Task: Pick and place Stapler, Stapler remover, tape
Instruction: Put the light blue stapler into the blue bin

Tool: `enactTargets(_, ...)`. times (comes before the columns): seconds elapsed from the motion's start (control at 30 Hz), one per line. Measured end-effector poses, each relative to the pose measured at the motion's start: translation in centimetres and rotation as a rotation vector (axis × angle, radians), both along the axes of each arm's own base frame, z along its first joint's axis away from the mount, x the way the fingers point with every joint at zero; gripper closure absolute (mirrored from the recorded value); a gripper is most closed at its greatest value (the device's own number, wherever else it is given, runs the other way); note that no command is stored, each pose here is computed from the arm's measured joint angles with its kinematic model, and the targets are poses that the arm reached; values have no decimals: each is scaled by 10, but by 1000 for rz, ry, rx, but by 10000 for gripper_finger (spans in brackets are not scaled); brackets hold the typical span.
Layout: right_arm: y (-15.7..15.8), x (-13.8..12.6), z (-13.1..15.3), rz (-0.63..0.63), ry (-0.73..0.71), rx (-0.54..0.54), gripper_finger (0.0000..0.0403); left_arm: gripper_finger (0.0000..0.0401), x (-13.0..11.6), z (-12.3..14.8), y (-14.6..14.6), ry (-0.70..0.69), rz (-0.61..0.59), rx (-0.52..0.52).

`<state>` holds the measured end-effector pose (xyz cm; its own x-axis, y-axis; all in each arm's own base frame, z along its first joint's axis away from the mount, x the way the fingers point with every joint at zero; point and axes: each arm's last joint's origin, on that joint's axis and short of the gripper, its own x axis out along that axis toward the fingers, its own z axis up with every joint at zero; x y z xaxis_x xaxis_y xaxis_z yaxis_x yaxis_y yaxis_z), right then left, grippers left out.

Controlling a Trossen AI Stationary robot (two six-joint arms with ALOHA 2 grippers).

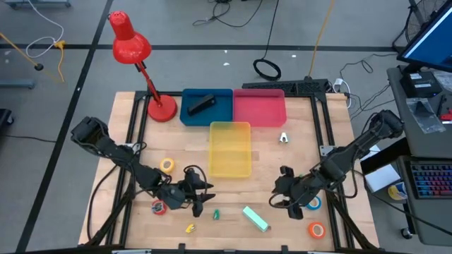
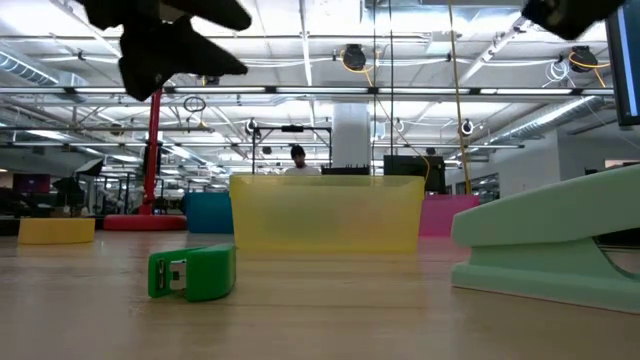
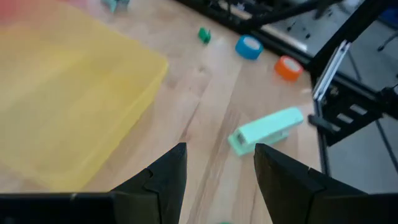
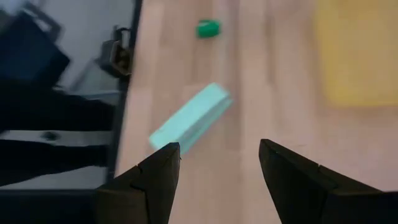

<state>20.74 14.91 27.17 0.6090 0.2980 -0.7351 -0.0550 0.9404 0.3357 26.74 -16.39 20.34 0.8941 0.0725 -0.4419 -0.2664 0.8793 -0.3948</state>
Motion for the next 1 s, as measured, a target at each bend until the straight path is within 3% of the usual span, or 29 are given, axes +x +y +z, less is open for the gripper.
enactTargets(0.23, 6, 0, -37, 26, 19, 279, 190, 215, -8, -8, -3, 77, 10, -11)
enactTargets(0.47, 3, -3, -63, -4, -13, 508, 191, 215, -7, -6, -4, 67, -1, -23)
enactTargets(0.73, -7, -1, -71, -40, -53, 597, 190, 215, -4, -4, -1, 44, 16, -69)
enactTargets(1.0, -13, 4, -67, -38, -173, 669, 190, 215, 2, -1, 4, 23, -40, 14)
